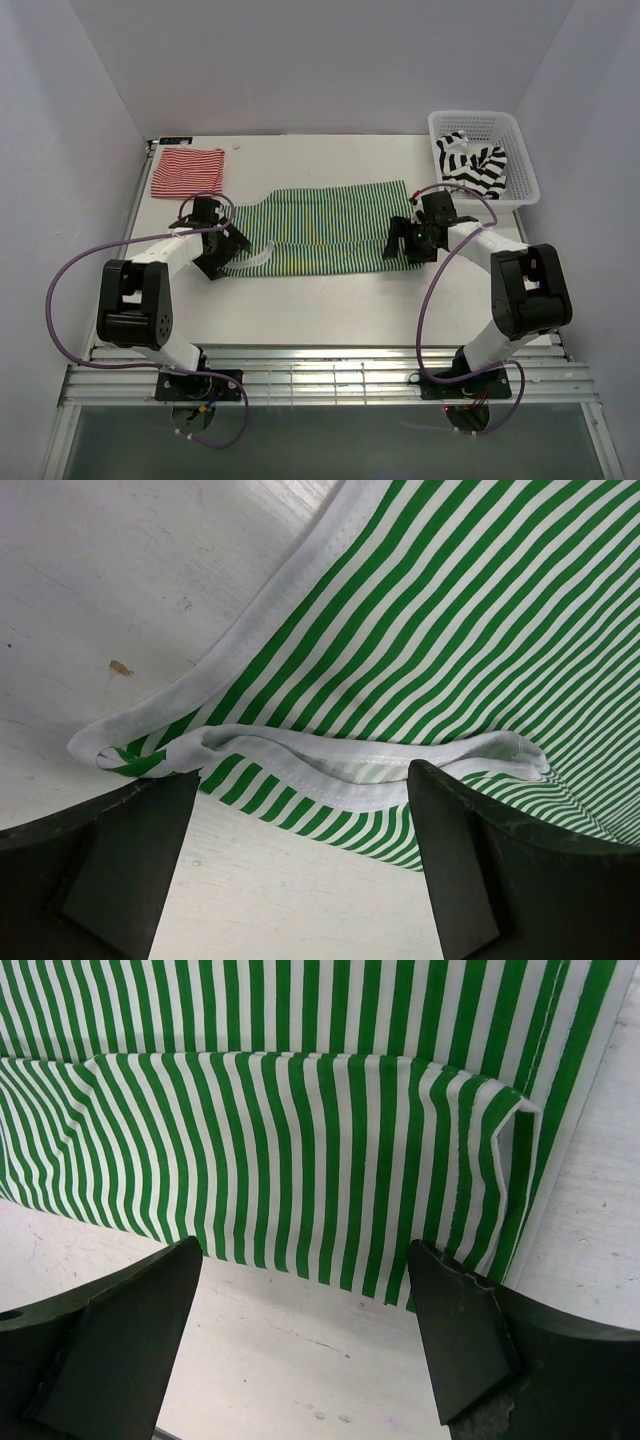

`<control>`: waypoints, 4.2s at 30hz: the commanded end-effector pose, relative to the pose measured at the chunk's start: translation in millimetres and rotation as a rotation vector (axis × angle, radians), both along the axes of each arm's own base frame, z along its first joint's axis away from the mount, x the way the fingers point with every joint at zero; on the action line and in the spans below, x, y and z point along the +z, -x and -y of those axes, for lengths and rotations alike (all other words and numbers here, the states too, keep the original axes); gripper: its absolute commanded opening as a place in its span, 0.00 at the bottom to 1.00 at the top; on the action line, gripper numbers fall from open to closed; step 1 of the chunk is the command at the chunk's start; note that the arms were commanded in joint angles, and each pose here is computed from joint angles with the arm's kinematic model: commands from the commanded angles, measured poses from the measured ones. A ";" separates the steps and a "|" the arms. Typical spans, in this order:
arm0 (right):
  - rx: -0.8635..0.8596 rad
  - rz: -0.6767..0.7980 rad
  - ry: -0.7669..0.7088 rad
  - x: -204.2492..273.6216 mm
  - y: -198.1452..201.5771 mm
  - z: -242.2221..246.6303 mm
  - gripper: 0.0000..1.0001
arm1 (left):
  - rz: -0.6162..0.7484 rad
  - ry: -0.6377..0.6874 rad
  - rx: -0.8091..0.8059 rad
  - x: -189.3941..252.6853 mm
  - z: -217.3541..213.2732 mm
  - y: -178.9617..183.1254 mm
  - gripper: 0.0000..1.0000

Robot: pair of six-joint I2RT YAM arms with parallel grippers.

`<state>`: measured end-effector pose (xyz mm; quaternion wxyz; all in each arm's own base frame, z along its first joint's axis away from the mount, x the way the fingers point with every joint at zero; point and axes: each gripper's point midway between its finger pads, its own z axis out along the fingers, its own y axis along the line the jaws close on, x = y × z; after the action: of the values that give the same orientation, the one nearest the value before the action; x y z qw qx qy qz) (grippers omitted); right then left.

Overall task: Fold and stack the tank tops
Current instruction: Fold the tank top

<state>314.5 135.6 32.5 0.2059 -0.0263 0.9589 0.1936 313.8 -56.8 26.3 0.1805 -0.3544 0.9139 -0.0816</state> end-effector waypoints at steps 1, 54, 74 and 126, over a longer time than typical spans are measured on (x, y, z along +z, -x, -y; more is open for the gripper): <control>-0.005 -0.061 0.021 -21.0 22.6 8.0 0.90 | -0.204 -0.020 0.030 -37.3 -9.2 50.3 0.98; 0.077 0.257 0.013 102.4 -103.9 -16.0 0.90 | 0.041 -0.025 -0.499 3.3 76.2 -143.9 0.83; 0.045 0.227 0.059 84.1 -114.6 -9.2 0.90 | -0.007 -0.070 -0.497 -18.2 71.3 -134.7 0.20; -0.120 0.242 0.301 5.8 -211.5 16.4 0.08 | 0.056 -0.074 -0.533 -17.8 78.2 -159.1 0.00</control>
<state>518.7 122.0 25.5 0.3033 -0.0197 0.9516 0.0444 467.7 -137.5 20.2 0.1897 -0.1015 0.9693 -0.1188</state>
